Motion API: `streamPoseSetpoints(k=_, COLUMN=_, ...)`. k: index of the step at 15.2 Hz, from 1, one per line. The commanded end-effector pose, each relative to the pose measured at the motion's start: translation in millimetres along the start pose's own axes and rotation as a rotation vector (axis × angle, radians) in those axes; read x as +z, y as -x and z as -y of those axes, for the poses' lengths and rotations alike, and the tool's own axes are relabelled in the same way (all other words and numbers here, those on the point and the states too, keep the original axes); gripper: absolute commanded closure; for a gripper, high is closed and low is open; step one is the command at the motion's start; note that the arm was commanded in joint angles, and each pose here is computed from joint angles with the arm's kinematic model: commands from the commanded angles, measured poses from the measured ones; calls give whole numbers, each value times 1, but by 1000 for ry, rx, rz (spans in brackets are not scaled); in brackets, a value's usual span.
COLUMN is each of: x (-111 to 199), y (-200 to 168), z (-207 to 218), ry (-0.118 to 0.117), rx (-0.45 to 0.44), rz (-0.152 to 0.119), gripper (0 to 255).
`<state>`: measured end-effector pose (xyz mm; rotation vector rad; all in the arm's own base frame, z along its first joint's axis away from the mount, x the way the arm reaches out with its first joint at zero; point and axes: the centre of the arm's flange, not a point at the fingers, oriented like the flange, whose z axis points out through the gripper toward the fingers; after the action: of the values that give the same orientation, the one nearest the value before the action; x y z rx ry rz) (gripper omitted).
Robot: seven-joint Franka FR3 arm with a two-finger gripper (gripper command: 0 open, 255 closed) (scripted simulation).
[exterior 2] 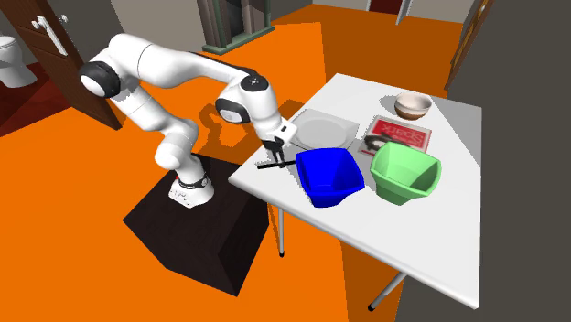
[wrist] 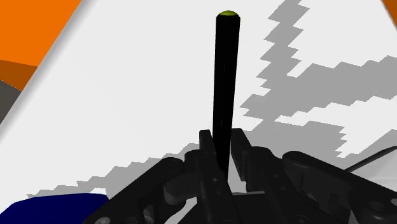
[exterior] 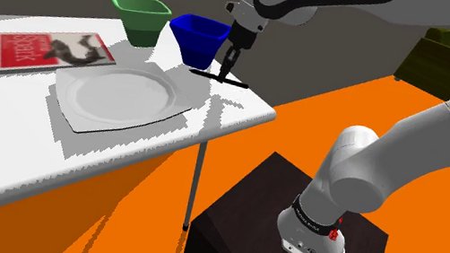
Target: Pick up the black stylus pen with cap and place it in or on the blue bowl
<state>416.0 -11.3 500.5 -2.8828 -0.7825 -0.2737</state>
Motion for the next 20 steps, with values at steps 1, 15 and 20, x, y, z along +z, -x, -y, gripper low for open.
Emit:
streamPoseSetpoints(k=1, x=-11, y=-2, z=0, ry=0, rx=0, rz=0, gripper=255)
streamPoseSetpoints(k=15, x=-83, y=-18, z=7, ry=0, rx=0, rz=0, gripper=255)
streamPoseSetpoints(k=20, x=-109, y=-23, z=9, ry=0, rx=0, rz=0, gripper=255)
